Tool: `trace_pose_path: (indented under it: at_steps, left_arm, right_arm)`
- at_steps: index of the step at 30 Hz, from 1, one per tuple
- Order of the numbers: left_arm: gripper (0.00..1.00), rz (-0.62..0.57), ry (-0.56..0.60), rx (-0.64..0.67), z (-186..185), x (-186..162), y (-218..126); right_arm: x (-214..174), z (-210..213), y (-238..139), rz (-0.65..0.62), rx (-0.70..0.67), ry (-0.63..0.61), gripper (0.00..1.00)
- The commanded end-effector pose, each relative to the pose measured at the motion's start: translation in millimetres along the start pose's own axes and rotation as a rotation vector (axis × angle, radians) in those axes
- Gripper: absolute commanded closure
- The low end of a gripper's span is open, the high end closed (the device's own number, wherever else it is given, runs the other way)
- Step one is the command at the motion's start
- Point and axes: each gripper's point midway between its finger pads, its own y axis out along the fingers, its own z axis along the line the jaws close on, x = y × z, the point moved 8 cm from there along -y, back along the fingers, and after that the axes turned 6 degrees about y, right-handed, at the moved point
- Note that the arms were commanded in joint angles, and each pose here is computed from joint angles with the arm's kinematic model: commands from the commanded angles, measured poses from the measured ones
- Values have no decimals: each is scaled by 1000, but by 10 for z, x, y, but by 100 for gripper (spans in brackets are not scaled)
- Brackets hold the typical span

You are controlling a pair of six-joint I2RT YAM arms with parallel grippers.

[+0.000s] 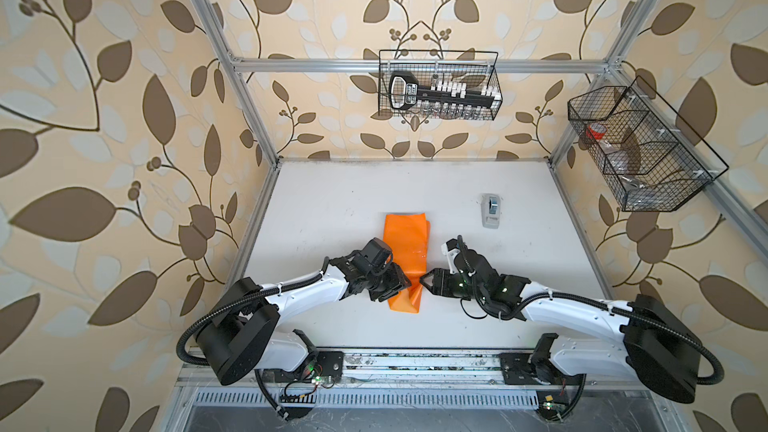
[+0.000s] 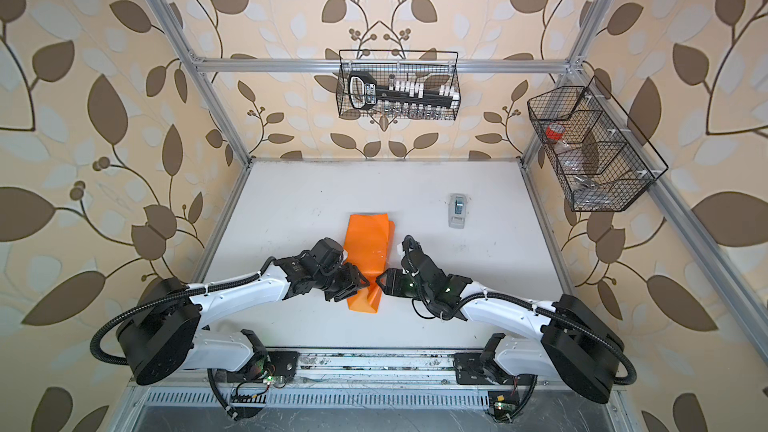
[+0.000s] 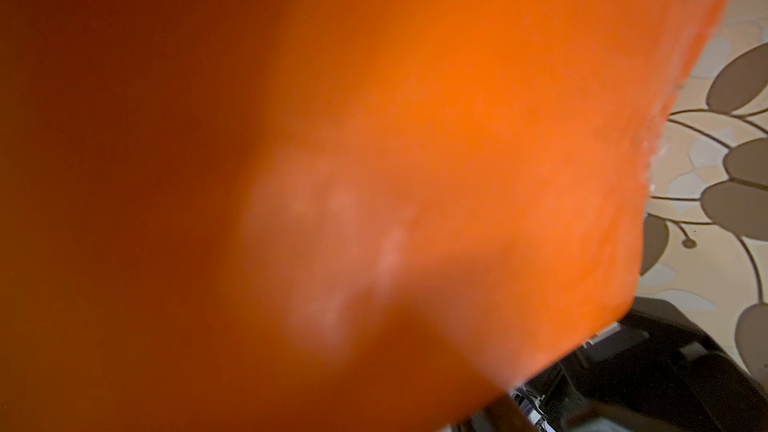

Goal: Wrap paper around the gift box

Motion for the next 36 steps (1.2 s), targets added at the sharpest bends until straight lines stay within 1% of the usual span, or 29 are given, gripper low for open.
trace_pose_path:
  at_steps: [1,5,8,10,14,17,22,26,28,31,33,36]
  left_arm:
    - [49,-22,20,-10,-29,34,-79]
    - [48,-35,29,-9,-46,26,-149]
    - [44,-43,46,0,-68,16,-228]
    - [41,-45,61,11,-76,2,-291]
    - [31,-32,99,59,-18,-71,-407]
    - [29,1,116,109,74,-135,-422]
    - [29,14,142,228,260,-173,-399]
    - [29,12,176,288,297,-138,-384]
    - [29,7,188,277,274,-110,-351]
    - [30,3,201,232,215,-62,-262]
    - [33,8,202,225,188,-24,-203]
    - [43,14,208,214,152,21,-120]
  right_arm:
    - [42,52,87,-17,-16,13,48]
    - [20,-19,208,-11,-39,32,51]
    - [5,-63,270,-7,-56,36,56]
    - [-3,-105,287,-8,-74,33,61]
    - [14,-161,276,-9,-89,31,72]
    - [49,-167,258,-4,-91,23,78]
    - [98,-191,264,25,-103,9,92]
    - [125,-187,278,62,-104,-14,98]
    - [140,-177,273,81,-116,-37,100]
    - [183,-179,250,97,-130,-60,100]
    - [208,-191,235,104,-129,-62,100]
    - [231,-198,220,104,-127,-62,100]
